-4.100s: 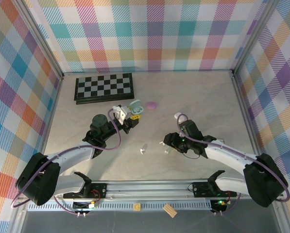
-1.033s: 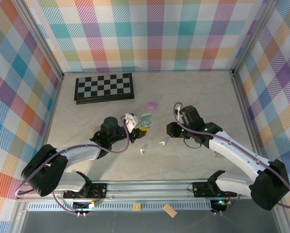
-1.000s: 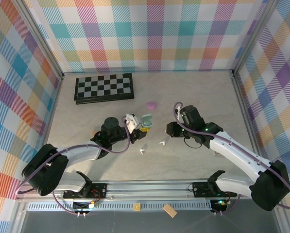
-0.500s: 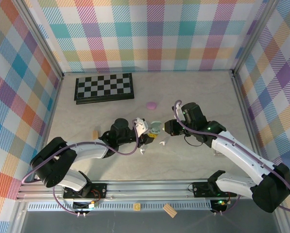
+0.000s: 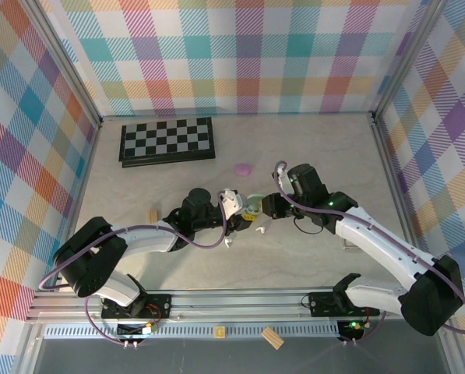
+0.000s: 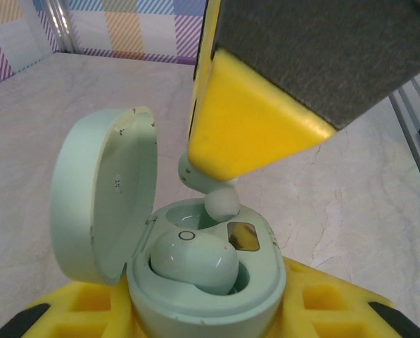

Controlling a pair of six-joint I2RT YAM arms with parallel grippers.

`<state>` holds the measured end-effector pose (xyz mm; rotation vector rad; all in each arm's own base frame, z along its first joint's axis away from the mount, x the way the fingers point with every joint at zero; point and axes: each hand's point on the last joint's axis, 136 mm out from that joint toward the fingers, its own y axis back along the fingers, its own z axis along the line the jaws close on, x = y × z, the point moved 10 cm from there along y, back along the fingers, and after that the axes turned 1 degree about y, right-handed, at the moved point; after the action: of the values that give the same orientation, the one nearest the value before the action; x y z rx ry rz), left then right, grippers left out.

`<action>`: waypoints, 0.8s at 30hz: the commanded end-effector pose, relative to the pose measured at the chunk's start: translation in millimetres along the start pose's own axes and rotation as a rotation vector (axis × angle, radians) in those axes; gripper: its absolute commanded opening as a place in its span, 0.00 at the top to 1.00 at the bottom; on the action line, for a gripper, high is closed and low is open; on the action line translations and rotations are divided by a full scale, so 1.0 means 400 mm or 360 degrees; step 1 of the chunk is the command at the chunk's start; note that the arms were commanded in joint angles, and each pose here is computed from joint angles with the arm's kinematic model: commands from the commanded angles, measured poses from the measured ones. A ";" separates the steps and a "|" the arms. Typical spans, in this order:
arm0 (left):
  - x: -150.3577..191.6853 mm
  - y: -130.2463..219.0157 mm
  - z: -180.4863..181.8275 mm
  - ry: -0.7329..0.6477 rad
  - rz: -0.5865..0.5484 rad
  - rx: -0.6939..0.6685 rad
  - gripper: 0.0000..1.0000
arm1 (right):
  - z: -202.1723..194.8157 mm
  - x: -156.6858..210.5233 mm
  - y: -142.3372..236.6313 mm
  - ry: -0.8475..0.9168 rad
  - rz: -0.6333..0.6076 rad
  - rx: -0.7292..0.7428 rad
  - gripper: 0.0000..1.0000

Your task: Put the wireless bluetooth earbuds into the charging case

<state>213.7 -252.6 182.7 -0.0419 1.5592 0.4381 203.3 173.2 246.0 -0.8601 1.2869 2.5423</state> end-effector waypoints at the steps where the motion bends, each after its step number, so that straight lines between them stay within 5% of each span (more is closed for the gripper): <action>1: -0.030 -0.005 -0.003 -0.0063 -0.0060 0.0026 0.71 | 0.008 -0.008 0.004 0.0047 0.0015 -0.0002 0.81; 24: -0.034 -0.011 -0.002 -0.0069 -0.0082 0.0042 0.71 | 0.026 -0.029 0.000 0.0116 0.0056 -0.0072 0.73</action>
<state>214.5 -254.3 182.1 -0.0313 1.5580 0.4353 210.4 180.2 246.9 -0.9108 1.3224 2.5714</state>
